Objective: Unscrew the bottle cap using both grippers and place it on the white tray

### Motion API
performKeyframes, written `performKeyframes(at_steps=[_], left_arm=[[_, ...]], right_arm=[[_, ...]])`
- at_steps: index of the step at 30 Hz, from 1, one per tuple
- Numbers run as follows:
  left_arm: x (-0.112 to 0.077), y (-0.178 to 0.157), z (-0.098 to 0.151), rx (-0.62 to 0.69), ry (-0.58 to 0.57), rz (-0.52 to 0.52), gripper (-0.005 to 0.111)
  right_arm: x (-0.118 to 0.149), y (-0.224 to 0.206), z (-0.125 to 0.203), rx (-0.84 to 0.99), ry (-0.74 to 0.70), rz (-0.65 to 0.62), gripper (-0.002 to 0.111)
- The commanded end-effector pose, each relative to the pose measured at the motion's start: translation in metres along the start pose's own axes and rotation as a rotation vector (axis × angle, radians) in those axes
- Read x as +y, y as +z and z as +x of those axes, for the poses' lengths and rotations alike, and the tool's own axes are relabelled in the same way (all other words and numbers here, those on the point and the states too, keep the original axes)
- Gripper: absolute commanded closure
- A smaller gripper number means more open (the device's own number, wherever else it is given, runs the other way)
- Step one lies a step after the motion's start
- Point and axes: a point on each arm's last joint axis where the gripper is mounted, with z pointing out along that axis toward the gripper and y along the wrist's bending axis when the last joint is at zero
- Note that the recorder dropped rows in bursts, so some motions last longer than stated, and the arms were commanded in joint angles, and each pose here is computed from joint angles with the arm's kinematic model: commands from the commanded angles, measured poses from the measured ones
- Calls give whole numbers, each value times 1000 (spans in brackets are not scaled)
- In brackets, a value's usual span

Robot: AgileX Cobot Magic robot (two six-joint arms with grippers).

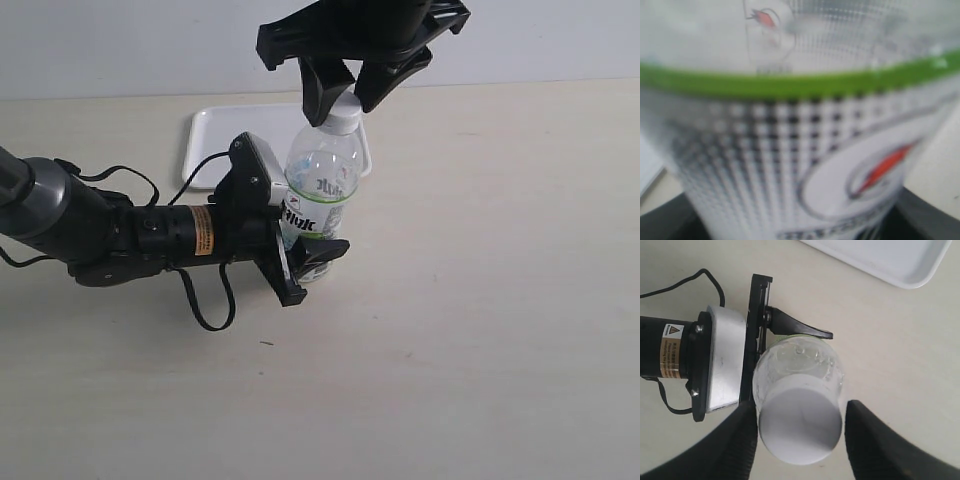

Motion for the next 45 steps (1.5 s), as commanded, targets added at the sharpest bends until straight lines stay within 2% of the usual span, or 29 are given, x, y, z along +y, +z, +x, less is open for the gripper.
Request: performKeyframes(at_steps=[1, 2, 5, 6, 9, 14, 20, 22, 24, 28, 40, 45], left_arm=[[1, 0, 2, 36, -4, -14, 107], [1, 0, 2, 36, -4, -14, 107], [1, 0, 2, 36, -4, -14, 107], [1, 0, 2, 36, -4, -14, 107], [1, 0, 2, 36, -4, -14, 107], [1, 0, 2, 35, -26, -14, 107], [1, 0, 2, 35, -26, -14, 107], [1, 0, 2, 35, -26, -14, 107], [1, 0, 2, 35, -26, -14, 107], [1, 0, 2, 35, -26, -14, 107], [1, 0, 2, 36, -28, -13, 107], [1, 0, 2, 28, -28, -11, 107]], right_arm=[[1, -3, 0, -11, -8, 4, 71], [1, -3, 0, -11, -8, 4, 78], [1, -3, 0, -11, -8, 4, 106], [1, -3, 0, -11, -8, 4, 108], [1, -3, 0, -11, -70, 4, 108], [1, -3, 0, -10, -314, 6, 108], [2, -3, 0, -13, -514, -12, 108], [3, -3, 0, -15, -612, -18, 108], [4, -3, 0, -22, -839, -27, 108], [6, -3, 0, -33, -1072, -41, 108], [7, -4, 0, -57, -1429, -53, 108], [7, -4, 0, -62, -1647, -45, 108]])
